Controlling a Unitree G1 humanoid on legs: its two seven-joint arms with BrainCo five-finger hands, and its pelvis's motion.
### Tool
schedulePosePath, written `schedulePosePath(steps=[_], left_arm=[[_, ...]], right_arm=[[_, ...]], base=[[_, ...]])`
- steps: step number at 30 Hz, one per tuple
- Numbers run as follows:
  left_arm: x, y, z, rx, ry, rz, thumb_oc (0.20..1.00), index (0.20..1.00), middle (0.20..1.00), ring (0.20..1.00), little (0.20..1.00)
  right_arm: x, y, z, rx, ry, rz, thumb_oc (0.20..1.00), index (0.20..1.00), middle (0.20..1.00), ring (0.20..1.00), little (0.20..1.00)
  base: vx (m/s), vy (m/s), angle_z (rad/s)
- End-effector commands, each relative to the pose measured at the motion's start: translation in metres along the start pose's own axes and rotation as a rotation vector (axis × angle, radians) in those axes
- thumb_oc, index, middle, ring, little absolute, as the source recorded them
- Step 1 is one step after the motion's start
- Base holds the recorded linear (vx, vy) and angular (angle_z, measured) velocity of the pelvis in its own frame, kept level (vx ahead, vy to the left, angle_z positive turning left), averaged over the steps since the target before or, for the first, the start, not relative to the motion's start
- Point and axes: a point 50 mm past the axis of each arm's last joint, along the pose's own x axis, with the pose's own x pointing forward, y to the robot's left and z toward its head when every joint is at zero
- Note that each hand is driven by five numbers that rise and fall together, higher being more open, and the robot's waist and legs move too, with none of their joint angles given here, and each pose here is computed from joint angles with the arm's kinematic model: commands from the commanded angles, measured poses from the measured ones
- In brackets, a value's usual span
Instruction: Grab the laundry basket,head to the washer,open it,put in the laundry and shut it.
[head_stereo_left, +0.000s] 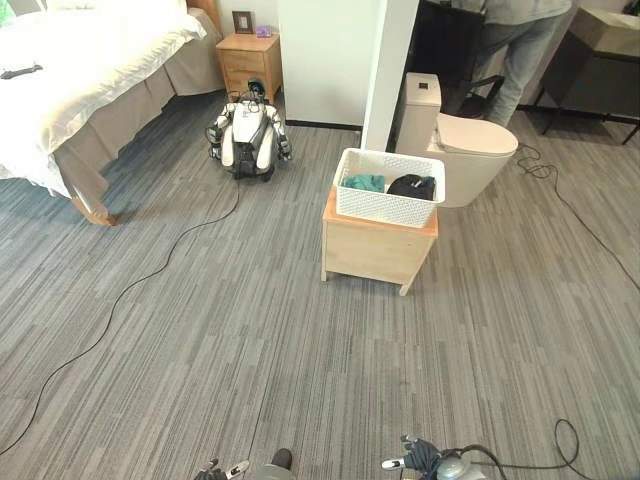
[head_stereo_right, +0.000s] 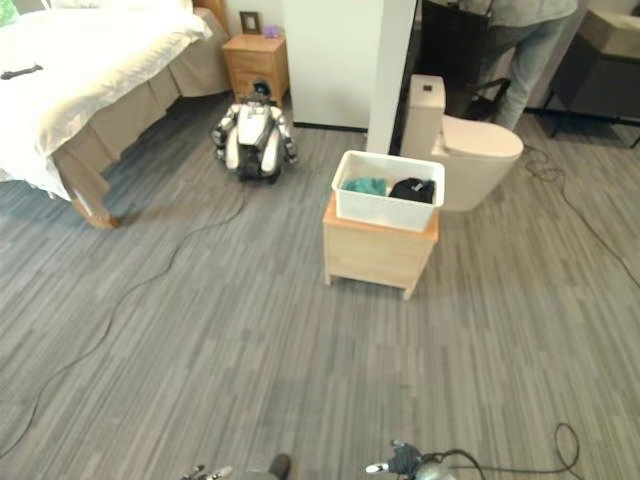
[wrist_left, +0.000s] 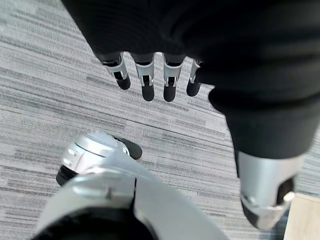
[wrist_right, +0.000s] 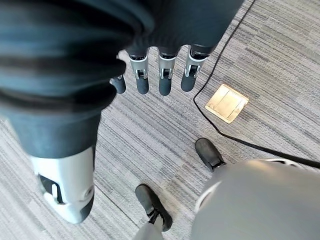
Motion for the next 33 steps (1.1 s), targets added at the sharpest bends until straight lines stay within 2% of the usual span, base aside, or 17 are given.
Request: schedulePosePath(steps=[1,5,13,23,33], left_arm=[[0.006,0.003,0.023,0.014,-0.054,0.001,1.000,1.000,1.000,1.000,1.000],[0.006,0.004,0.020,0.026,-0.030,-0.003,1.000,1.000,1.000,1.000,1.000],[0.005,0.005,0.019,0.016,-0.030,0.006,1.000,1.000,1.000,1.000,1.000],[0.004,-0.019,0.007,0.060,0.008,-0.070,1.000,1.000,1.000,1.000,1.000],[0.005,-0.019,0.007,0.071,0.017,-0.069,1.000,1.000,1.000,1.000,1.000]], right_arm=[[-0.002,0.005,-0.018,-0.023,0.051,0.010,1.000,1.000,1.000,1.000,1.000],[-0.006,0.007,-0.040,0.028,0.120,0.010,1.000,1.000,1.000,1.000,1.000],[-0.009,0.013,-0.055,0.070,0.177,0.022,1.000,1.000,1.000,1.000,1.000],[-0.008,0.015,-0.051,0.130,0.176,-0.009,1.000,1.000,1.000,1.000,1.000],[-0.006,0.016,-0.043,0.202,0.150,-0.017,1.000,1.000,1.000,1.000,1.000]], base=[[0.02,0.004,-0.06],[0.03,0.006,-0.12],[0.02,0.003,-0.24],[0.05,0.048,-0.03],[0.02,-0.044,0.05]])
